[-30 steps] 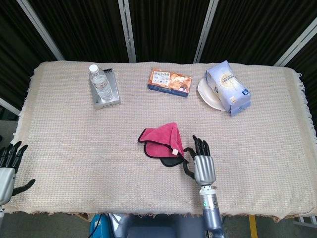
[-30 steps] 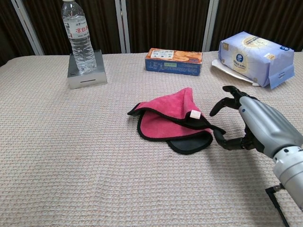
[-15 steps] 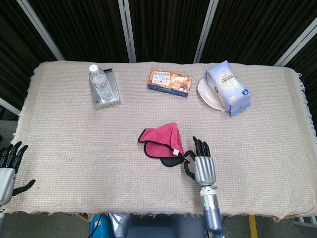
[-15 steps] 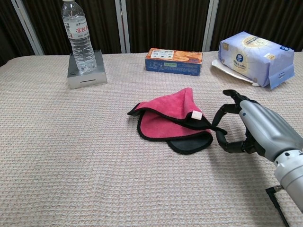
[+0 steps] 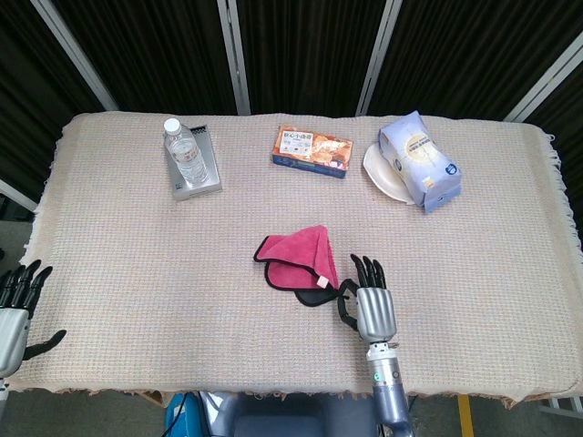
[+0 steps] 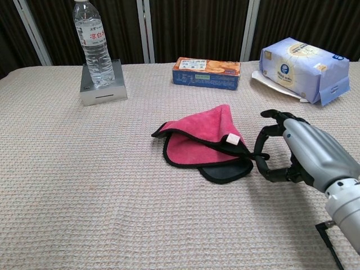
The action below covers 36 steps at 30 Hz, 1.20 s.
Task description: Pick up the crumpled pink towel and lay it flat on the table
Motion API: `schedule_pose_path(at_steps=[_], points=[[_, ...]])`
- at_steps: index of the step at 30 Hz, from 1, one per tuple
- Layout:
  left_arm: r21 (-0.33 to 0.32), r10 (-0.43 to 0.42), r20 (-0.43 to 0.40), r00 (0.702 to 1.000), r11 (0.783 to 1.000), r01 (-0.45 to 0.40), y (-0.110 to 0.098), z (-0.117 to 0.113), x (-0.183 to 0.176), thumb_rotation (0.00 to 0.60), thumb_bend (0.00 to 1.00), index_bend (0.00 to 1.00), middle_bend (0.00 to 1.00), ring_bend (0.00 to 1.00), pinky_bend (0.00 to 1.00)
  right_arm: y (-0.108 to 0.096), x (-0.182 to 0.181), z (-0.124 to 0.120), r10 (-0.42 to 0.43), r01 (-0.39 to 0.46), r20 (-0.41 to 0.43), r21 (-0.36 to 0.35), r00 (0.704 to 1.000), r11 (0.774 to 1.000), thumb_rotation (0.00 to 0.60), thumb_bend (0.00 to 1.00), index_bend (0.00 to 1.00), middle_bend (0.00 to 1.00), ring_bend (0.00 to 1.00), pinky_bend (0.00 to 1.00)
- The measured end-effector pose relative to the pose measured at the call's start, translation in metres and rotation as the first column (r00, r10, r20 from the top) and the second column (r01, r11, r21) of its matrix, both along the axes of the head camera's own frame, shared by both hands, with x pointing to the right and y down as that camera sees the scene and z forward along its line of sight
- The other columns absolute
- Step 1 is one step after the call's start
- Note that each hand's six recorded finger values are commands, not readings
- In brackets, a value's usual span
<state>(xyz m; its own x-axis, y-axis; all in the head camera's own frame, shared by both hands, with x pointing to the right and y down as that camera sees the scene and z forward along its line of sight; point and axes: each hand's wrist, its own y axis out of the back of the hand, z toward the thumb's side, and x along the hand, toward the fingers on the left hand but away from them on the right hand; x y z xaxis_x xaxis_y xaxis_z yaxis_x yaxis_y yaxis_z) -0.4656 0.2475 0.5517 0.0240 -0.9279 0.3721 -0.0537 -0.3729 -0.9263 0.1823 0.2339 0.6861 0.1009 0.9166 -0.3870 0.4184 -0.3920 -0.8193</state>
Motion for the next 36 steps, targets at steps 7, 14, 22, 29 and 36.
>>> schedule_pose_path(at_steps=[7, 14, 22, 29, 36], points=[[0.004, -0.001, -0.004, 1.000, 1.000, 0.001, 0.000, -0.002, 0.000, 0.600, 0.09, 0.00, 0.00, 0.00, 0.00, 0.000, -0.001, -0.004, -0.002, 0.002, 0.009, 0.010, 1.000, 1.000, 0.600, 0.48, 0.58, 0.12, 0.00, 0.00], [0.003, -0.002, -0.003, 1.000, 1.000, 0.002, 0.000, -0.002, 0.000, 0.600, 0.09, 0.00, 0.00, 0.00, 0.00, -0.008, -0.006, -0.014, -0.012, 0.011, 0.022, 0.044, 1.000, 0.999, 0.600, 0.48, 0.58, 0.12, 0.00, 0.00], [-0.009, -0.009, -0.002, 1.000, 1.000, 0.009, -0.001, 0.002, 0.000, 0.600, 0.09, 0.00, 0.00, 0.00, 0.00, -0.037, -0.015, -0.039, -0.030, 0.027, 0.020, 0.126, 0.999, 0.992, 0.600, 0.48, 0.58, 0.12, 0.00, 0.00], [-0.023, -0.011, -0.001, 1.000, 1.000, 0.011, -0.003, 0.008, 0.002, 0.600, 0.09, 0.00, 0.00, 0.00, 0.00, -0.072, -0.031, -0.071, -0.065, 0.063, 0.001, 0.213, 0.998, 0.975, 0.600, 0.48, 0.58, 0.12, 0.00, 0.00], [-0.046, -0.020, 0.004, 1.000, 0.999, 0.020, -0.006, 0.017, 0.002, 0.600, 0.09, 0.00, 0.00, 0.00, 0.00, -0.108, -0.045, -0.088, -0.074, 0.083, -0.043, 0.259, 0.996, 0.962, 0.600, 0.48, 0.58, 0.12, 0.00, 0.00]])
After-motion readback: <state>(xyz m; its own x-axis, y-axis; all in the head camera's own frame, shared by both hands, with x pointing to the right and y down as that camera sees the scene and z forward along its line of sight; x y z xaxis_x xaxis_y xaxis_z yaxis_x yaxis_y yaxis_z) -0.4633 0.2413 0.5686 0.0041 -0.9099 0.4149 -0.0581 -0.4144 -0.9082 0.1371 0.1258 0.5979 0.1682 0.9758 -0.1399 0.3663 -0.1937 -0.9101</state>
